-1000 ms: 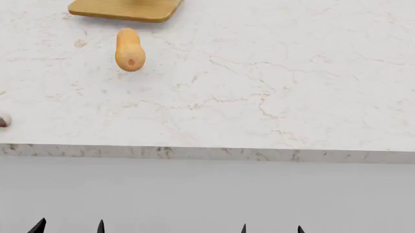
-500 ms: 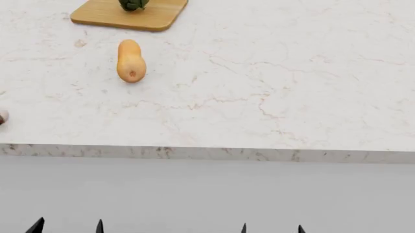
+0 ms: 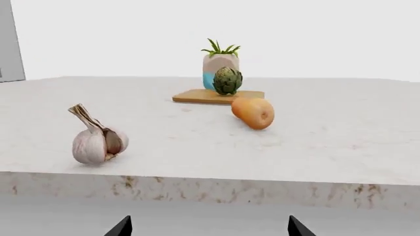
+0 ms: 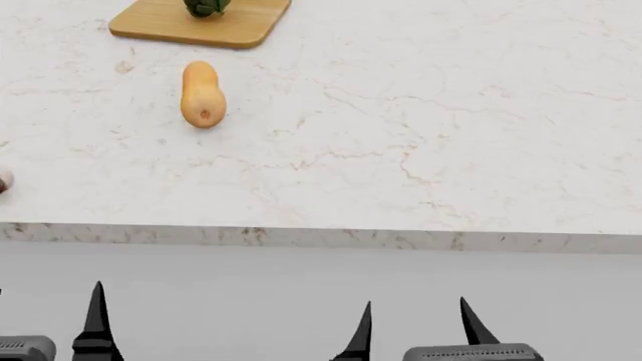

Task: Clear the non-vegetable object off the cutting board and place the vegetables onto it.

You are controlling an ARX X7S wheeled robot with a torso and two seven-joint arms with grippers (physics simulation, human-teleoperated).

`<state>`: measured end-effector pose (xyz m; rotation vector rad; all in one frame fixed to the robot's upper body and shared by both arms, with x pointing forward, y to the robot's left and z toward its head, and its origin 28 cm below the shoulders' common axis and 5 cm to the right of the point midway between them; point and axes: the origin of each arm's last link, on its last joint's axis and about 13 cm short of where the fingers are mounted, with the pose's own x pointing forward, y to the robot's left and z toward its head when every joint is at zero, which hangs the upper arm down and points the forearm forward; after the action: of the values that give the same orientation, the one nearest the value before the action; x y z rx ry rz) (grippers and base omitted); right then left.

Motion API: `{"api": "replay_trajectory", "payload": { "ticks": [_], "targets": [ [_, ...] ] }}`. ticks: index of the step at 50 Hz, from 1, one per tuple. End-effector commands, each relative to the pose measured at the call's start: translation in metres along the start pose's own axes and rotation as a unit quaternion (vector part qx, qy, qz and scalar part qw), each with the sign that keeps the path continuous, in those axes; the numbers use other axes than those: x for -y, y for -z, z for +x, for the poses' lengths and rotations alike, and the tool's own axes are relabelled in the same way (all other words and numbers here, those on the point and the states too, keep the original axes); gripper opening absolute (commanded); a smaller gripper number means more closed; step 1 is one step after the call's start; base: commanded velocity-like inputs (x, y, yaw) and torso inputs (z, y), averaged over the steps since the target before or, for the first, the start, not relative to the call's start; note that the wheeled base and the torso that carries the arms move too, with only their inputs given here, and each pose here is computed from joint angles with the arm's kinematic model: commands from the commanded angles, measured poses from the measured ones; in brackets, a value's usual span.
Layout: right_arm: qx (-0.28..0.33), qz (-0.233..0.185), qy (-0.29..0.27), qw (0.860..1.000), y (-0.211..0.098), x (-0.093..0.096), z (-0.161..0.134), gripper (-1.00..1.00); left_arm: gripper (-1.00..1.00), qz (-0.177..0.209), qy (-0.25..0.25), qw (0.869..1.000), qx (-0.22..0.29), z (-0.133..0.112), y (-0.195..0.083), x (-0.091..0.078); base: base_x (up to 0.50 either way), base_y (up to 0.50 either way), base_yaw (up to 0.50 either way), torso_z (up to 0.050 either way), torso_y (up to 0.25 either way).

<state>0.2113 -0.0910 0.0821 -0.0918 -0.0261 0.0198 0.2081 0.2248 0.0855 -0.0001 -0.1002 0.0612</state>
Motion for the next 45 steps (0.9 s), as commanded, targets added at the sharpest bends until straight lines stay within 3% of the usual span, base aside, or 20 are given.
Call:
{"api": "replay_trajectory", "payload": {
  "ticks": [1,13,25,26,27,29,30,31,38,45],
  "targets": [
    [0.015,-0.04,0.009,0.999,-0.047,0.011,0.002,1.0,1.0,0.003,-0.011,1.0,0.021,-0.003,-0.05,-0.012,0.0,0.0,0.0,0.0,0.0],
    [0.031,-0.09,0.008,0.995,-0.101,0.029,0.013,1.0,1.0,0.035,-0.015,0.999,0.031,0.003,-0.089,-0.021,0.0,0.0,0.0,0.0,0.0],
    [0.044,-0.124,0.0,0.991,-0.145,0.04,0.029,1.0,1.0,0.032,0.003,0.999,0.039,0.004,-0.137,-0.03,0.0,0.0,0.0,0.0,0.0],
    [0.001,-0.098,-0.028,0.995,-0.164,0.049,0.052,1.0,1.0,0.04,0.017,0.999,-0.008,0.021,-0.153,-0.047,0.0,0.0,0.0,0.0,0.0],
    [0.025,-0.099,-0.027,0.994,-0.18,0.051,0.056,1.0,1.0,0.037,0.013,0.998,0.046,0.029,-0.182,-0.049,0.0,0.0,0.0,0.0,0.0],
    [0.019,-0.086,-0.034,0.996,-0.183,0.052,0.058,1.0,1.0,0.037,0.015,0.998,0.044,0.034,-0.186,-0.05,0.0,0.0,0.0,0.0,0.0],
    [0.022,-0.082,-0.041,0.996,-0.202,0.055,0.073,1.0,1.0,0.052,0.048,0.996,0.06,0.059,-0.204,-0.047,0.0,0.0,0.0,0.0,0.0],
    [0.026,-0.082,-0.043,0.995,-0.205,0.054,0.075,1.0,1.0,0.036,0.048,0.998,0.02,0.076,-0.199,-0.052,0.0,0.0,0.0,0.0,0.0],
    [0.035,-0.095,-0.058,0.993,-0.215,0.051,0.087,1.0,1.0,0.038,0.067,0.997,0.021,0.103,-0.207,-0.049,0.0,0.0,0.0,0.0,0.0],
    [0.048,-0.104,-0.052,0.992,-0.232,0.057,0.098,1.0,1.0,0.036,0.083,0.996,0.025,0.114,-0.229,-0.047,0.0,0.0,0.0,0.0,0.0]
  ]
}}
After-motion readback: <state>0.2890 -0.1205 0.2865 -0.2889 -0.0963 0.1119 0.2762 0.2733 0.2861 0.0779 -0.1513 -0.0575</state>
